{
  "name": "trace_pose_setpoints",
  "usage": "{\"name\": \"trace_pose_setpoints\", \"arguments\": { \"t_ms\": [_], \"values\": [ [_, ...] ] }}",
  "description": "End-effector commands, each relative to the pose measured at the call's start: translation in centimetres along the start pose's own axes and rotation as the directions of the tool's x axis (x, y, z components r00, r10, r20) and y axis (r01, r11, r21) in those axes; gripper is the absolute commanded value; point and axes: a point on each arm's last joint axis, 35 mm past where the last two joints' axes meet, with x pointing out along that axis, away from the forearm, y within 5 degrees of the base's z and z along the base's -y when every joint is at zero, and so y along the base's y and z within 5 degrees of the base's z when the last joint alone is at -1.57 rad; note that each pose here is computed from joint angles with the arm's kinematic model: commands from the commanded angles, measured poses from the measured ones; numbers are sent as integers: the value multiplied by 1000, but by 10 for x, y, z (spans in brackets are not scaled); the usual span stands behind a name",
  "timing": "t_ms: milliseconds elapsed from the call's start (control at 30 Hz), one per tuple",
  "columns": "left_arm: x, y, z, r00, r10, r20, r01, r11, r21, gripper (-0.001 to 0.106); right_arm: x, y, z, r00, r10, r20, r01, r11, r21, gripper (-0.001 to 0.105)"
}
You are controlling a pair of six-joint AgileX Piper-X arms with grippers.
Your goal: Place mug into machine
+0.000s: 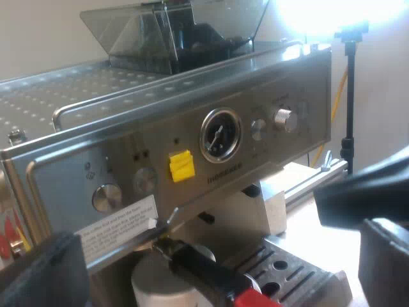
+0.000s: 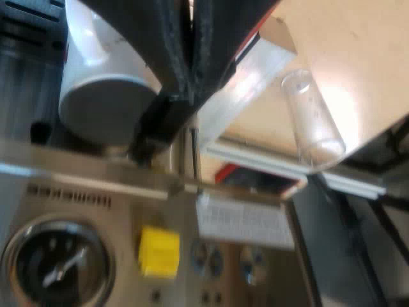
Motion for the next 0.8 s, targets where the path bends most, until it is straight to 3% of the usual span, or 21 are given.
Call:
{"name": "trace_pose_setpoints", "arguments": {
  "t_ms": [33, 800],
  "values": [
    [-2, -1, 0, 1000, 1, -18, -1, 1000, -9, 87, 7, -6, 13, 999, -39, 29, 39, 999, 16, 0],
    [-2, -1, -1, 1000, -14, -21, 13, 1000, -13, 87, 85, -14, 40, 995, -103, 17, 103, 995, 2, 0]
  ]
}}
